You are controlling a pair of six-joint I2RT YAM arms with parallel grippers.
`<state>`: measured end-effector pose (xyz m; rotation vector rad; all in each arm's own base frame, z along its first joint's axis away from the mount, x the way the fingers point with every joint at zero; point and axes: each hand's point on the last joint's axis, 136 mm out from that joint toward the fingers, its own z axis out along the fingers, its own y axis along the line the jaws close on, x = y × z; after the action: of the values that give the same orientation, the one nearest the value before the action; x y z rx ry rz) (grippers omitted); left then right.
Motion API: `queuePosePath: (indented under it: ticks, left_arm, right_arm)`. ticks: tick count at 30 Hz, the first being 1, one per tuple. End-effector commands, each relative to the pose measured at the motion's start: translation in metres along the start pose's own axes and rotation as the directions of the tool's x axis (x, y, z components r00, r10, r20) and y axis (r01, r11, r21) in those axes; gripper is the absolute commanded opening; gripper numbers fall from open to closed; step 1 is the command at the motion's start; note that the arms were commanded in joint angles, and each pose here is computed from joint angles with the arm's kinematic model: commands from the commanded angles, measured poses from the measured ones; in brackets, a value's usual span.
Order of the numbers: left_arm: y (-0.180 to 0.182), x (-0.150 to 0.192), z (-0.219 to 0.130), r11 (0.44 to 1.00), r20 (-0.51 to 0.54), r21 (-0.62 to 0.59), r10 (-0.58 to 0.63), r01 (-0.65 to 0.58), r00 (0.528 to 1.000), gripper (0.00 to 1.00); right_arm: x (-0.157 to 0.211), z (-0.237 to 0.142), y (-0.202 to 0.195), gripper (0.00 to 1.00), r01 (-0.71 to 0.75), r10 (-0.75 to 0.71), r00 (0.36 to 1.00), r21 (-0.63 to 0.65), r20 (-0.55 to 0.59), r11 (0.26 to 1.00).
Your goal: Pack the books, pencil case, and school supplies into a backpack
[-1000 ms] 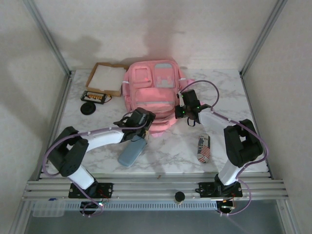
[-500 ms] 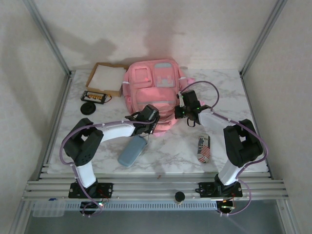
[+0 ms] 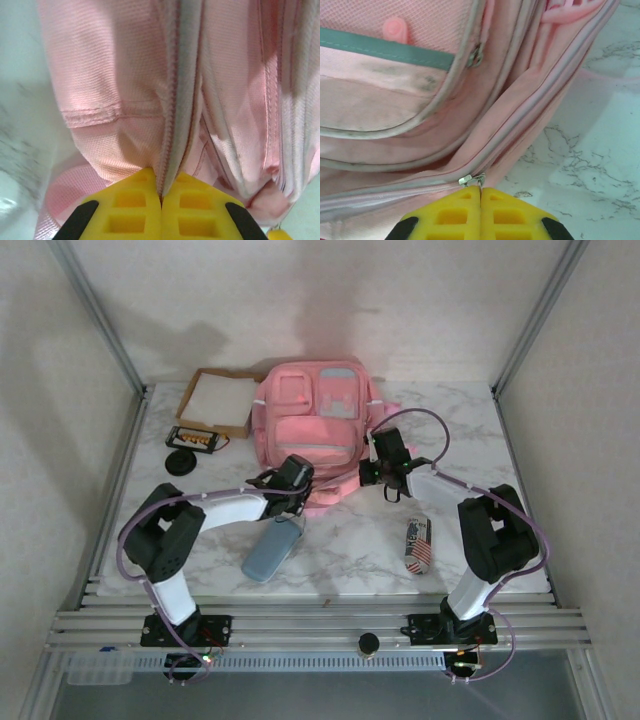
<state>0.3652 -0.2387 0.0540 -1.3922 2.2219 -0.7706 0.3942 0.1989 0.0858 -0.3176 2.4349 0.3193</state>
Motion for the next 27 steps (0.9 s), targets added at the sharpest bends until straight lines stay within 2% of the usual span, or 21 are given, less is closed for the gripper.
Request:
queuePosePath:
  ticks: [1, 7, 13, 19, 24, 27]
  left_arm:
    - [0.047, -0.063, -0.010, 0.990, 0.189, -0.136, 0.049, -0.023, 0.981, 0.00]
    - [0.069, -0.109, -0.024, 0.985, 0.233, -0.173, 0.066, -0.025, 0.970, 0.00]
    - [0.080, -0.146, -0.037, 0.979, 0.273, -0.199, 0.102, -0.048, 0.957, 0.00]
    - [0.075, -0.161, -0.044, 0.978, 0.275, -0.189, 0.138, -0.087, 0.952, 0.00]
    - [0.061, -0.169, -0.045, 0.971, 0.283, -0.195, 0.188, -0.135, 0.940, 0.00]
    - [0.053, -0.168, -0.047, 0.974, 0.282, -0.173, 0.193, -0.148, 0.940, 0.00]
  right_arm:
    - [-0.012, -0.008, -0.027, 0.00, 0.003, -0.006, 0.999, 0.083, 0.036, 0.997]
    - [-0.027, -0.003, -0.031, 0.00, 0.029, -0.035, 0.997, 0.086, 0.063, 0.996]
    - [-0.040, 0.005, -0.043, 0.00, 0.028, -0.039, 0.996, 0.142, 0.076, 0.990]
    - [-0.054, 0.011, -0.053, 0.00, 0.008, -0.026, 0.995, 0.178, 0.101, 0.984]
    - [-0.050, 0.014, -0.057, 0.00, 0.001, -0.017, 0.996, 0.191, 0.085, 0.981]
    - [-0.049, 0.014, -0.043, 0.00, -0.006, -0.003, 0.997, 0.111, 0.083, 0.994]
